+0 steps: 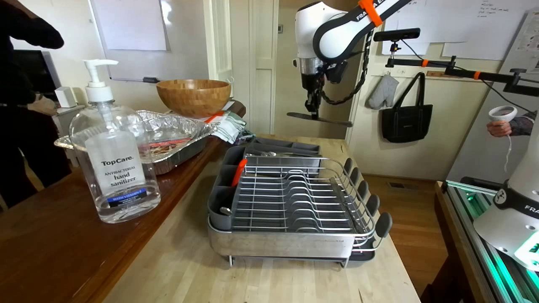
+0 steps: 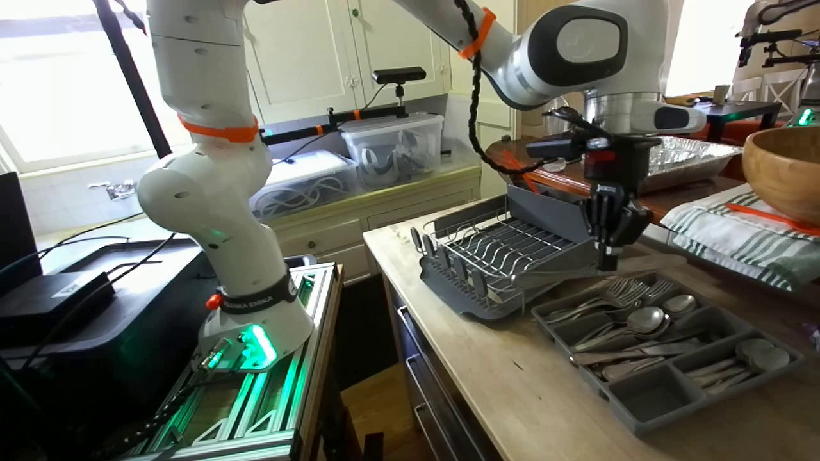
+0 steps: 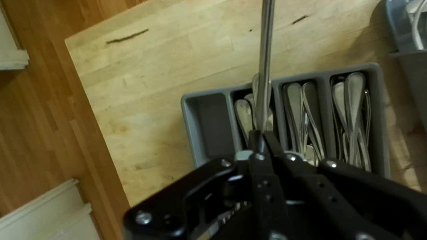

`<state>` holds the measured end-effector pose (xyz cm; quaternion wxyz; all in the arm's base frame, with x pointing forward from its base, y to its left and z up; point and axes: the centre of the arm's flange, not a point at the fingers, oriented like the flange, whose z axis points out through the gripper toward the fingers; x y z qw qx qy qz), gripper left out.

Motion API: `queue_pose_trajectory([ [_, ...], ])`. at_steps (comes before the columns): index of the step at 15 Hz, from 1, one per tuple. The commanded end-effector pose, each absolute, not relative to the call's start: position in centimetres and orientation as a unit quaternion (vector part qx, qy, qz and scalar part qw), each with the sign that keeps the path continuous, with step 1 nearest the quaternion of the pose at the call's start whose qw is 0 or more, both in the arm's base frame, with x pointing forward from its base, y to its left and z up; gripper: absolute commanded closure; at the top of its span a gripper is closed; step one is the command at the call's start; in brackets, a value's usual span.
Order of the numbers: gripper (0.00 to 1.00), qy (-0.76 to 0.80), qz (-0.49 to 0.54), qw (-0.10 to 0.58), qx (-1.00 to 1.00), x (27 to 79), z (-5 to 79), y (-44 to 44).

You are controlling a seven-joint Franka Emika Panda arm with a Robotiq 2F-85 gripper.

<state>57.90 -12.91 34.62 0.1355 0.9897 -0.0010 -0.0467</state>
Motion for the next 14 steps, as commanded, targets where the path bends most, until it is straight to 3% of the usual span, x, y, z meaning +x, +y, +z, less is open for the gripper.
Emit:
queue_pose_trajectory([
  [1,0.99,0.042,-0.06,0.114,0.991,61.4,32.7,-15.8],
  [2,0.99,0.026,-0.05,0.127,0.99,59.1,33.6,-14.2],
  [7,0.99,0.028,-0.05,0.127,0.99,59.5,33.4,-14.4],
  [14,0.99,0.115,-0.038,0.144,0.982,62.7,30.5,-6.9],
])
